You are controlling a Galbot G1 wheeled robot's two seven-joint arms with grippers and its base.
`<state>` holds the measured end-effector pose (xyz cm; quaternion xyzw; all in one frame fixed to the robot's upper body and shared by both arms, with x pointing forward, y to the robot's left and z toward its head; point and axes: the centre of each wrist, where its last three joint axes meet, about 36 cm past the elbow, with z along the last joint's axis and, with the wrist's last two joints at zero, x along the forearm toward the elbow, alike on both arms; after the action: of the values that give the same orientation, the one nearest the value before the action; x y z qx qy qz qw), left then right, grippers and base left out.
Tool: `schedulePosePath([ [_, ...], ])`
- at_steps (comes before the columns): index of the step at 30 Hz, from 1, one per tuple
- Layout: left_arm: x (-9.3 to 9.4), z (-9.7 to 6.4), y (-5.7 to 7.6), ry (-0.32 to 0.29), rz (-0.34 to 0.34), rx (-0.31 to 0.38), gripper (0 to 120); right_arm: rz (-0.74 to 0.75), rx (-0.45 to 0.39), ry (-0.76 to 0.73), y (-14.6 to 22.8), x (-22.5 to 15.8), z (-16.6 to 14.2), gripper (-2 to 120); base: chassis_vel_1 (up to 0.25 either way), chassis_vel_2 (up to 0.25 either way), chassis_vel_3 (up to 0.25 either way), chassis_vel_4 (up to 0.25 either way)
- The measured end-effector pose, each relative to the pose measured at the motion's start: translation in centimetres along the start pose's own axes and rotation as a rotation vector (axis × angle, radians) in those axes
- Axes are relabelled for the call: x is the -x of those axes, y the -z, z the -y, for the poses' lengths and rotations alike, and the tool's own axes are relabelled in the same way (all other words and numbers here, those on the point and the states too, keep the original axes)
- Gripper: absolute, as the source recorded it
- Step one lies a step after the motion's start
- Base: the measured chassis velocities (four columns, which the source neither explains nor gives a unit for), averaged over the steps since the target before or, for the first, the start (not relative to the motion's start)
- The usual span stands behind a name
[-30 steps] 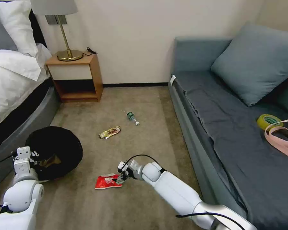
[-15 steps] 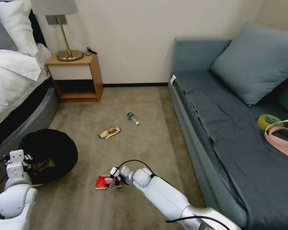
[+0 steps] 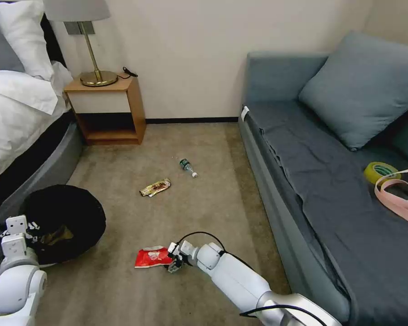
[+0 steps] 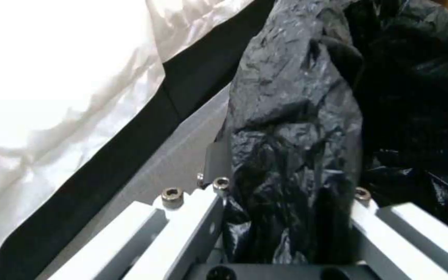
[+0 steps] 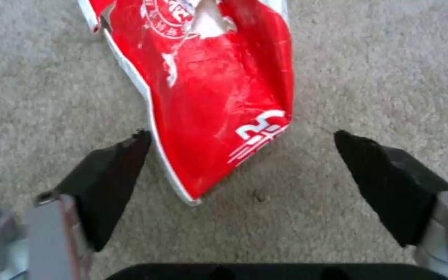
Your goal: Pick up the trash bin, then pick up the garbage on the floor and place it into the trash bin.
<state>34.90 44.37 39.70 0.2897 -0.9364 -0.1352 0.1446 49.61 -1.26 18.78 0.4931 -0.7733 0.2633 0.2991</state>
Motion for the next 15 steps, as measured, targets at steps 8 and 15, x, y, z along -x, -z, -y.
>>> schedulePosePath([
  [8, 0.1, 0.0, 0.2, -0.003, 0.005, -0.001, 4, 0.036, 0.007, 0.005, 1.2, -0.2, 0.1, 85, 0.0, 0.0, 0.0, 0.0],
  [15, 0.1, 0.4, 0.4, -0.011, 0.011, -0.006, 4, 0.046, 0.006, 0.022, 1.8, -0.2, 0.0, 85, 0.0, 0.0, 0.0, 0.0],
])
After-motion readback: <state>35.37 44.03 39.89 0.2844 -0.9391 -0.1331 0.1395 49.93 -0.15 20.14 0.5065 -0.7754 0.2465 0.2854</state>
